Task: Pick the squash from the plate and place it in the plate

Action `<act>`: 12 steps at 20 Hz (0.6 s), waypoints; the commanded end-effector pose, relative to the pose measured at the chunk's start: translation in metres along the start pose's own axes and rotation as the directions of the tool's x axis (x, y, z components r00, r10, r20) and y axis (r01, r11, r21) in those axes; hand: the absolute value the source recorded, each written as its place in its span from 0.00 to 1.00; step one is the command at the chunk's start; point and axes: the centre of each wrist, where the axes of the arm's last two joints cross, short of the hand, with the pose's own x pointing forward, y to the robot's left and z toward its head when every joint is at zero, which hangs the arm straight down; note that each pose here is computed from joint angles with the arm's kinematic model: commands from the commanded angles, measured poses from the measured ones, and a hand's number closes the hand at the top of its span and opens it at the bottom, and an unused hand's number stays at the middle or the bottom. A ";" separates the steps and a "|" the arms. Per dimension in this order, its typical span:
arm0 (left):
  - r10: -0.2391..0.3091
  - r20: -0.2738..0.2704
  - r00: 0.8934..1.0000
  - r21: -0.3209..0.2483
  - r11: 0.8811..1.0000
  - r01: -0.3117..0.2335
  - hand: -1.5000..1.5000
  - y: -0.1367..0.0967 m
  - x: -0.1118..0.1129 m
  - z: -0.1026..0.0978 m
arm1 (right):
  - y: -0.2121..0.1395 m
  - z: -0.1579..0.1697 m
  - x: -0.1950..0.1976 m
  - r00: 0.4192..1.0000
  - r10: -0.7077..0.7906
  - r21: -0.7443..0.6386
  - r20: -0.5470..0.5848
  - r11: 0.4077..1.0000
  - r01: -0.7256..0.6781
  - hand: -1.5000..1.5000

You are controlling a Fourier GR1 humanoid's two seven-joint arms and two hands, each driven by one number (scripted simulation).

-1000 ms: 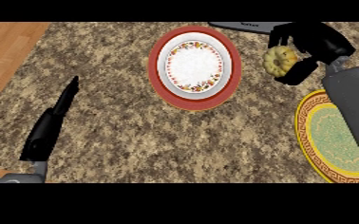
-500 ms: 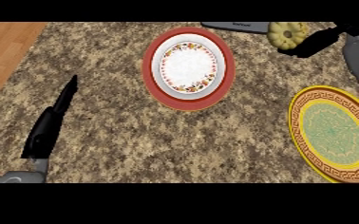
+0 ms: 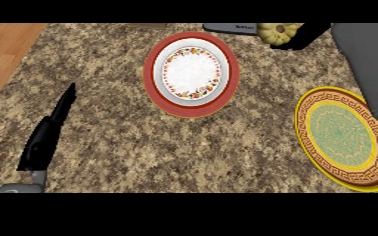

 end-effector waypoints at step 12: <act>-0.001 -0.056 0.998 0.034 0.999 0.003 0.50 0.002 -0.013 0.016 | 0.105 -0.118 0.040 0.991 -0.131 0.288 0.012 0.950 0.123 1.00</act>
